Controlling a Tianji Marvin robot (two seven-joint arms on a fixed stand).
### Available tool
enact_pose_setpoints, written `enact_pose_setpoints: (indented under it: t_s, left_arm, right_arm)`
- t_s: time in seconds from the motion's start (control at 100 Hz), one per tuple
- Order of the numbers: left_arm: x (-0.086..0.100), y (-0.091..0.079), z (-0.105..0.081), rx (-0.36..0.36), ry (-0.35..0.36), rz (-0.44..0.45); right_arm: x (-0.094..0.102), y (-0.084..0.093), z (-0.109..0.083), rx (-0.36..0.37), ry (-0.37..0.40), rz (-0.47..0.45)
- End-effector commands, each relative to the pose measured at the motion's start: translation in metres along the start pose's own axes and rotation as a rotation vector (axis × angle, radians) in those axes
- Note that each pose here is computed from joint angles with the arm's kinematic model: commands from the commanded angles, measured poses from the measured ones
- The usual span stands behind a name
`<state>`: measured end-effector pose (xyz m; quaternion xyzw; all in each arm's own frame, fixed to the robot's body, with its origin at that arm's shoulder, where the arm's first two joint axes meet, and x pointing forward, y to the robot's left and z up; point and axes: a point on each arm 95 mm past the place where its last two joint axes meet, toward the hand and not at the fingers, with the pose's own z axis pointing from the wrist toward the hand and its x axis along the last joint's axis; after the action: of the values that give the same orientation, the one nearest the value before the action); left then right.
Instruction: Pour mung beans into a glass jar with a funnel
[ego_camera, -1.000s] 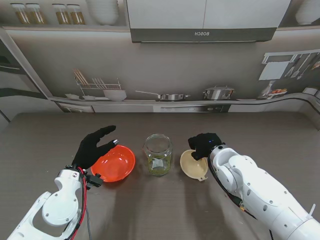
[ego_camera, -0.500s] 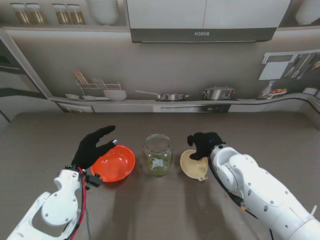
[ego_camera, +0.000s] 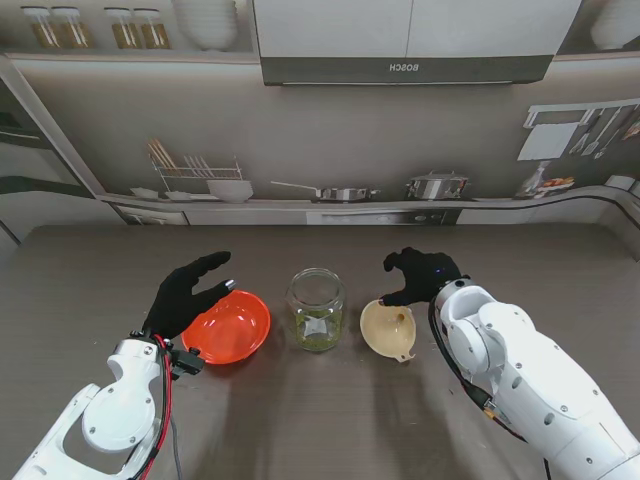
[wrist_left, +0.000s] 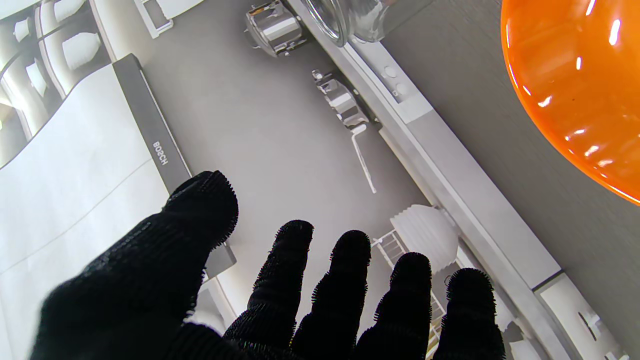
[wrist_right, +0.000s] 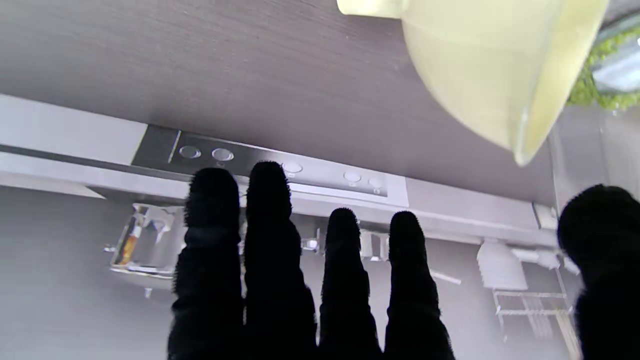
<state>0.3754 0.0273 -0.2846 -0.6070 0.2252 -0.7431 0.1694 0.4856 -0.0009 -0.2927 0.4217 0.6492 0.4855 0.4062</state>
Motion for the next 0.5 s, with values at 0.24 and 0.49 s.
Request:
enact_pose_setpoints:
  t_s: [0.24,0.49]
  left_arm:
    - [0.002,0.004,0.001,-0.028,0.009,-0.006]
    - [0.006,0.009,0.003,-0.053,0.021,-0.002]
  right_arm:
    - [-0.036,0.011,-0.033,0.009,-0.095,0.187]
    - [-0.07,-0.002,-0.065,0.017,-0.149,0.248]
